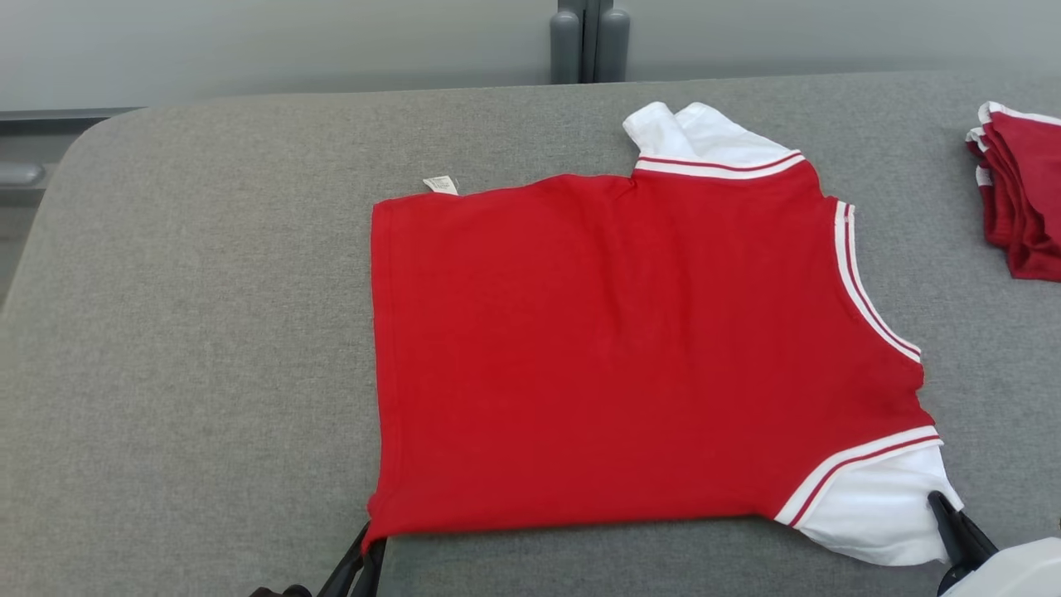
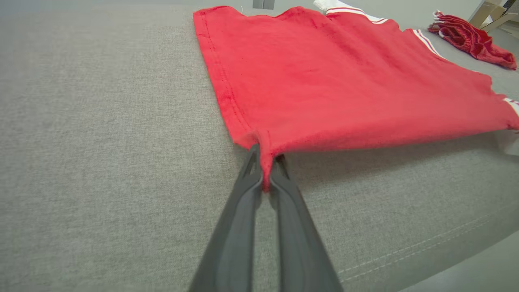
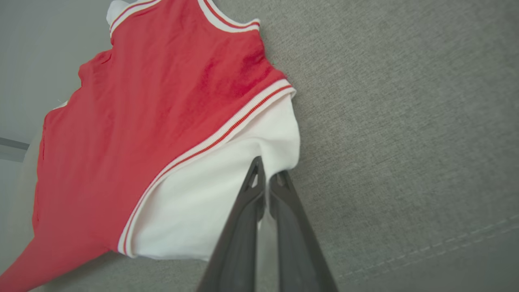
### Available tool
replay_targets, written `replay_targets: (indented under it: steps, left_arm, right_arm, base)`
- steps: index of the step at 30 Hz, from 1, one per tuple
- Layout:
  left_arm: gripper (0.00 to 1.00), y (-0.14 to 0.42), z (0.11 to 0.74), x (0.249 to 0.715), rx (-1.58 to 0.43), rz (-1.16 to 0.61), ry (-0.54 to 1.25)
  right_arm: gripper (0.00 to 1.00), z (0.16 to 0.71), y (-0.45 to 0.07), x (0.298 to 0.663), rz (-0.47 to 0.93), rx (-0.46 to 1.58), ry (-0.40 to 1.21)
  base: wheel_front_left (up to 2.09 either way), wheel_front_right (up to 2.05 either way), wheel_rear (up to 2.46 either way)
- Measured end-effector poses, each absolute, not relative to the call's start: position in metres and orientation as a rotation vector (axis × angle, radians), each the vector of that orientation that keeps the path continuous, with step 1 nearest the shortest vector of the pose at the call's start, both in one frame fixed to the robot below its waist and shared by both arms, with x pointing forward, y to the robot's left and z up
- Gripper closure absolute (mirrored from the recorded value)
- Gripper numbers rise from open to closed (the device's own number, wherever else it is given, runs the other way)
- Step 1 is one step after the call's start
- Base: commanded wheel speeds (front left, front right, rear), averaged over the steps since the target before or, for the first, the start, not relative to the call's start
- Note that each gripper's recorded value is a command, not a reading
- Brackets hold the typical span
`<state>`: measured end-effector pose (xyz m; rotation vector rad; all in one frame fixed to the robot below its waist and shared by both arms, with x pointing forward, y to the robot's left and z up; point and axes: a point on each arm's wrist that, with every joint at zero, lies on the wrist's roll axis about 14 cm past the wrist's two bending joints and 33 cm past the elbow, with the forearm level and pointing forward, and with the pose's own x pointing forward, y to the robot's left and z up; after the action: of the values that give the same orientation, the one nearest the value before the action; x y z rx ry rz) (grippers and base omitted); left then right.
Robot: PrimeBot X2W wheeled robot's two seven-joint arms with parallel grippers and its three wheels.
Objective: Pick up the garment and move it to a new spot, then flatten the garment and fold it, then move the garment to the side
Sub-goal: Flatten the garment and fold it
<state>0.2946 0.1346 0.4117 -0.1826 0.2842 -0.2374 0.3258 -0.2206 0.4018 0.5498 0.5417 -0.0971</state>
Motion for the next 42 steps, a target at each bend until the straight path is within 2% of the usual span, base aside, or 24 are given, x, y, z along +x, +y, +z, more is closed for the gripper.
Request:
replay_targets:
  steps: [5,14,27,28,29,30,31,38,42]
  left_arm:
    - [1.00,0.132,0.411,0.298,-0.193,-0.257,0.299]
    - [1.00,0.124,0.438,0.342,-0.200,-0.333,0.275]
    - [1.00,0.120,0.432,0.390,-0.179,-0.381,0.369]
    - [0.96,0.122,0.430,0.393,-0.181,-0.373,0.374]
    - [0.63,0.125,0.428,0.397,-0.189,-0.354,0.379]
    - [0.27,0.125,0.426,0.398,-0.185,-0.351,0.388]
    - [0.00,0.127,0.422,0.400,-0.176,-0.345,0.402]
    - [0.00,0.133,0.405,0.395,-0.210,-0.299,0.440]
    - [0.00,0.134,0.394,0.375,-0.258,-0.263,0.478]
  right_arm:
    - [1.00,0.403,-0.218,0.341,-0.076,0.516,0.560]
    - [1.00,0.427,-0.208,0.387,-0.006,0.447,0.560]
    - [1.00,0.440,-0.198,0.435,0.037,0.324,0.639]
    - [0.78,0.441,-0.199,0.439,0.034,0.318,0.632]
    - [0.26,0.444,-0.197,0.445,0.038,0.313,0.617]
    - [0.00,0.445,-0.196,0.448,0.041,0.309,0.611]
    - [0.00,0.444,-0.195,0.452,0.042,0.304,0.607]
    - [0.00,0.459,-0.201,0.465,0.020,0.277,0.498]
    - [0.00,0.451,-0.214,0.445,-0.003,0.232,0.525]
  base:
    - [0.00,0.00,0.00]
    - [0.00,0.00,0.00]
    - [0.00,0.00,0.00]
    - [0.00,0.00,0.00]
    - [0.00,0.00,0.00]
    - [0.00,0.00,0.00]
    - [0.00,0.00,0.00]
    - [0.00,0.00,0.00]
    - [0.00,0.00,0.00]
